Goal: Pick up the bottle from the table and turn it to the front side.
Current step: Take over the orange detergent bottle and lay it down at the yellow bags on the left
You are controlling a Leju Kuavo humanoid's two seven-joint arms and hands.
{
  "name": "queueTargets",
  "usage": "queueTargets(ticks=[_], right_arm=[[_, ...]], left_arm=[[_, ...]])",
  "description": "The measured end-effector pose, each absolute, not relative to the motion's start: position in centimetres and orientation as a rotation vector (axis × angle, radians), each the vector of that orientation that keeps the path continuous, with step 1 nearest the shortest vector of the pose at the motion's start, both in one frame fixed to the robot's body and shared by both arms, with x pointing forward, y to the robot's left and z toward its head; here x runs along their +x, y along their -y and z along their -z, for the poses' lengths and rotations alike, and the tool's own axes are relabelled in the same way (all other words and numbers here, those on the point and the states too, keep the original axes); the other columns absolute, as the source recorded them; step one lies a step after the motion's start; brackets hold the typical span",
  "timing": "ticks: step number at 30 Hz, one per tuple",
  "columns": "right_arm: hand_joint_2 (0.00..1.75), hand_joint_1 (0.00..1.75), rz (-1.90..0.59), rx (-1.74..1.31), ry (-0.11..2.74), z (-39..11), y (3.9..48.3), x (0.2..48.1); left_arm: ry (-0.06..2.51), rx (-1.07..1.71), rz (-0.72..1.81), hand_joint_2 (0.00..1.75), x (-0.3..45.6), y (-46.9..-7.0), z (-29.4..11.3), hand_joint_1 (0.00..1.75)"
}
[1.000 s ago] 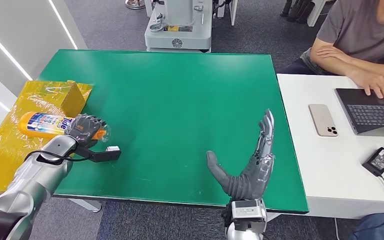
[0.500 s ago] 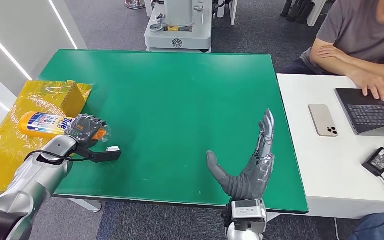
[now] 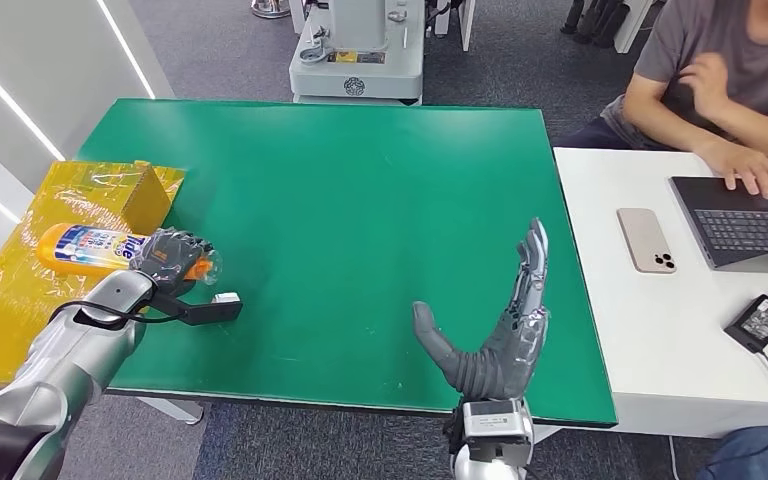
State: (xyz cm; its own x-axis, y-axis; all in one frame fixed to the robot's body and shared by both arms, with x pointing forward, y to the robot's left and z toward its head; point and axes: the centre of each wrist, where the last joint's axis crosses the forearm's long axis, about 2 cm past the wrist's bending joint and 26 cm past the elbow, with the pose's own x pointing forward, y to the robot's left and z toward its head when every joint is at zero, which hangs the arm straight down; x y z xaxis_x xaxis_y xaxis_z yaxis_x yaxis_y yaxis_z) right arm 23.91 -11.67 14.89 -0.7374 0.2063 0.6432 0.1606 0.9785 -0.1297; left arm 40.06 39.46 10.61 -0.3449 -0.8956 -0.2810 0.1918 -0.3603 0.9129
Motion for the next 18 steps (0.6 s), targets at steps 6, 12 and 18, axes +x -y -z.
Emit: queueTargets(ticks=[6, 12, 18], right_arm=[[1.75, 0.0, -0.085, -0.255, 2.414, -14.89, 11.67, 23.91], [1.75, 0.0, -0.085, -0.255, 2.414, -14.89, 11.67, 23.91], [1.75, 0.0, -0.085, -0.255, 2.414, -14.89, 11.67, 23.91]], left_arm=[[1.057, 1.081, 1.803, 1.75, 40.06, -39.47, -10.61, 1.75], [1.057, 1.081, 1.803, 1.75, 40.06, -39.46, -10.61, 1.75], [1.057, 1.081, 1.803, 1.75, 40.06, -39.46, -10.61, 1.75]])
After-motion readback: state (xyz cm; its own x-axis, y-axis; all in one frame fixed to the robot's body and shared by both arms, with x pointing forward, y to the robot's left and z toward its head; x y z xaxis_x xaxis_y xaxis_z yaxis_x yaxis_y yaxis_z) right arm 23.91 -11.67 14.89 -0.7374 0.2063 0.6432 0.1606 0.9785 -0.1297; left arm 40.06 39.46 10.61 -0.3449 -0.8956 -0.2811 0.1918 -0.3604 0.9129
